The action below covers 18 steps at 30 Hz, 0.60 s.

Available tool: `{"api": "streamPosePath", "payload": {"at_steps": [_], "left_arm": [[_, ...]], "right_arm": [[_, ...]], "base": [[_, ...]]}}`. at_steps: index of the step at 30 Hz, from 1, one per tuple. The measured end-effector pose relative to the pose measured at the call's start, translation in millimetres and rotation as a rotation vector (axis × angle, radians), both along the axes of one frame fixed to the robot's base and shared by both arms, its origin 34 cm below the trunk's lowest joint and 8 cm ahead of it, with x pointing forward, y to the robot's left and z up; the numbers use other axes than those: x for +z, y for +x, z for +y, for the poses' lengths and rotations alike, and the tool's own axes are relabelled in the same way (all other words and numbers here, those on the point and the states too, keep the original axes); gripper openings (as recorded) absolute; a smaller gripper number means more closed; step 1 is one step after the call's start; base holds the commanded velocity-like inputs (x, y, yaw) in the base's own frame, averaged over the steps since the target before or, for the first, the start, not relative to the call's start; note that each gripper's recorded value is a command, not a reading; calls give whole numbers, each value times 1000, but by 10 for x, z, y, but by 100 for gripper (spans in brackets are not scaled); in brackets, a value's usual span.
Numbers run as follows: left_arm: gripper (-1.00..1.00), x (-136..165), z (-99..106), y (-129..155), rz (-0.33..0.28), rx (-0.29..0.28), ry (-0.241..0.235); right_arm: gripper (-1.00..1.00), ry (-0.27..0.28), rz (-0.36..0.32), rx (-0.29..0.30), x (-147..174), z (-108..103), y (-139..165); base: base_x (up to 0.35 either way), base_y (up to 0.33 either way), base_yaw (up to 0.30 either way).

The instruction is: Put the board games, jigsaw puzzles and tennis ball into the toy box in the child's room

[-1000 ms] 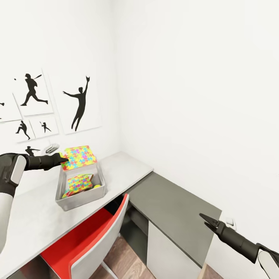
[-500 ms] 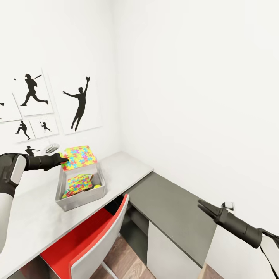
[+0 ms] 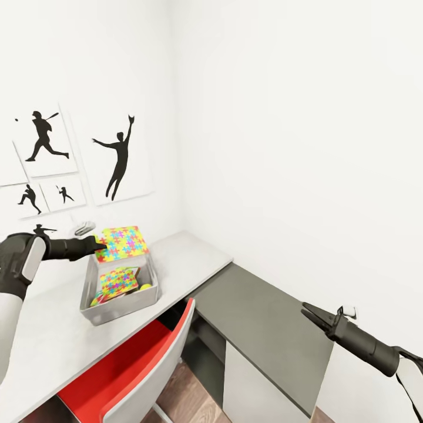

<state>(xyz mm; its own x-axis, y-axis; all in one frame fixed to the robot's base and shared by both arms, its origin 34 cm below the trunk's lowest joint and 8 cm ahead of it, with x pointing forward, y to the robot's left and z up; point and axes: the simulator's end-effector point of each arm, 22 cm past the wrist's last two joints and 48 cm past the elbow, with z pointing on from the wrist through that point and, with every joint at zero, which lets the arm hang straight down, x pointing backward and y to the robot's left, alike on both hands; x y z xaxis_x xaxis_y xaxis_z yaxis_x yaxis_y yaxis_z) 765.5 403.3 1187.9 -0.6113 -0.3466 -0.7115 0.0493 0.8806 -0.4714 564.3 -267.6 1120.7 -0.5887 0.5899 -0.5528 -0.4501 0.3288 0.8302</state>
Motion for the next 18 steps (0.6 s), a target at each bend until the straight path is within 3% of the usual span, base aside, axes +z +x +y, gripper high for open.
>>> {"api": "streamPosePath", "payload": {"at_steps": [6, 18], "left_arm": [[-100, 72, -33, 35, -17, 1, -4], [-100, 96, -47, 62, -35, 1, 0]], "right_arm": [[100, 47, -16, -15, 63, -48, 8], [100, 34, -23, -81, 15, -123, 94]], "base": [[1, 0, 0], [0, 53, 0]]}}
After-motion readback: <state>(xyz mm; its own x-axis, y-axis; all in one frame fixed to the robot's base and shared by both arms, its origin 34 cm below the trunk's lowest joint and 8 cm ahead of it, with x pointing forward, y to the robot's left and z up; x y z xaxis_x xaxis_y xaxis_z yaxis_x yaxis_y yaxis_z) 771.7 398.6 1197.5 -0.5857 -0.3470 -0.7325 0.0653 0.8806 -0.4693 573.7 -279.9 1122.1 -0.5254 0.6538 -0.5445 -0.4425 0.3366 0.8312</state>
